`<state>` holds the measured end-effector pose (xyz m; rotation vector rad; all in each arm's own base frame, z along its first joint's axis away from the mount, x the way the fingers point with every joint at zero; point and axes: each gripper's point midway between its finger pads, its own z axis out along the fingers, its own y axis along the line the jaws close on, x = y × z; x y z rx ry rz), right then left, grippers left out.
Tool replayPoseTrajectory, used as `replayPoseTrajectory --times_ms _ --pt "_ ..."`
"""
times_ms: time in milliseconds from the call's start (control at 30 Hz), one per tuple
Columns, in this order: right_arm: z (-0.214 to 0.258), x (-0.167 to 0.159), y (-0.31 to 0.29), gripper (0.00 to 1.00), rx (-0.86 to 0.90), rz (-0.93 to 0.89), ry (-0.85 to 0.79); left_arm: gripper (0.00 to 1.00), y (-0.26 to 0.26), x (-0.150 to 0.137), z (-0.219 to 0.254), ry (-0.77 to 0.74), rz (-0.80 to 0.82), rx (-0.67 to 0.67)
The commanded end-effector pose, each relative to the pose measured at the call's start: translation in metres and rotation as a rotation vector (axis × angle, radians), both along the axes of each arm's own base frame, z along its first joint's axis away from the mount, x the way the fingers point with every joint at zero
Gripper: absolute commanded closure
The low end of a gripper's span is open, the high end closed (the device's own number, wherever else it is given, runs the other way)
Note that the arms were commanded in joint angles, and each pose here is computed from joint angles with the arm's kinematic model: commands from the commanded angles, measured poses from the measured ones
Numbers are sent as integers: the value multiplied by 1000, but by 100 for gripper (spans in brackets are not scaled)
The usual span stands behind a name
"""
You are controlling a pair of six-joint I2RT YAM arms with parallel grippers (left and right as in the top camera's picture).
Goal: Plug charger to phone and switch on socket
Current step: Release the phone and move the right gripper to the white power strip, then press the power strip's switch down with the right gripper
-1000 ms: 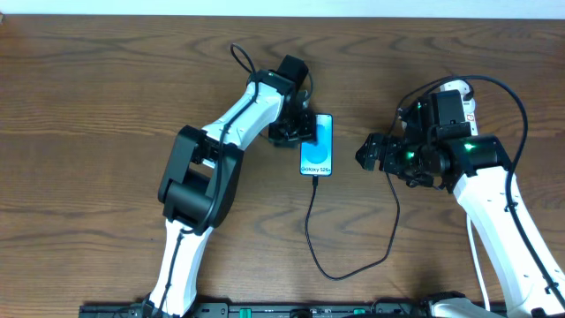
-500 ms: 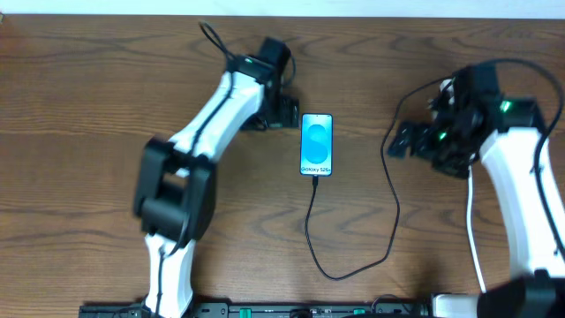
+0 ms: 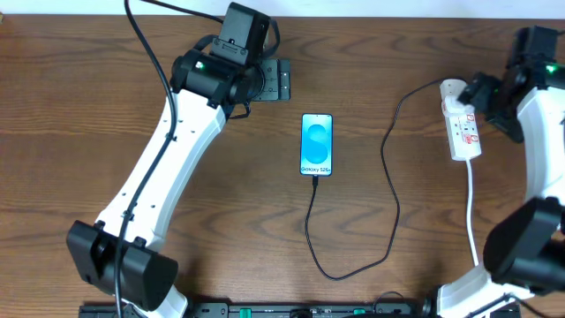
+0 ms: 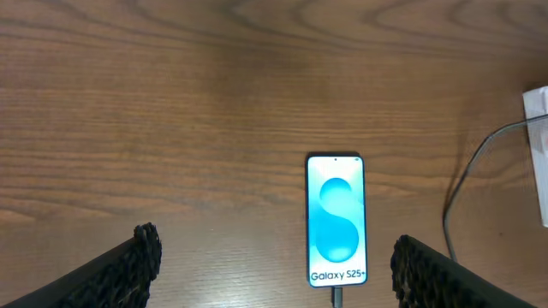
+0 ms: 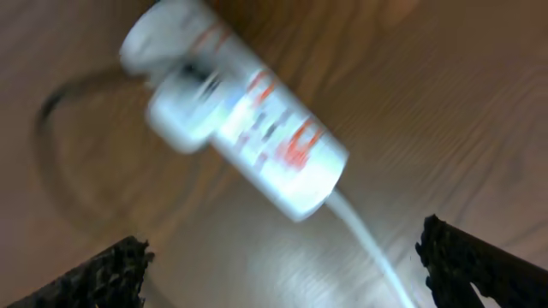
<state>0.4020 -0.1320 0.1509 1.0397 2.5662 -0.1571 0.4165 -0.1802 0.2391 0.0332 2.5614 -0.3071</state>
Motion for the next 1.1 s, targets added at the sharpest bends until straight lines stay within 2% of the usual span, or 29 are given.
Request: replayPoseTrajectory --times_ms 0,300,533,1067 --pt "-23 8 -29 1 -47 -86 24 12 2 2 -4 1 0 25" --pt "-81 16 -67 1 -36 -123 77 12 2 2 -4 1 0 25" --pt "-105 23 -71 1 89 -132 40 12 2 2 -4 1 0 25" --pt "-126 25 -66 1 133 -131 60 12 2 2 -4 1 0 25"
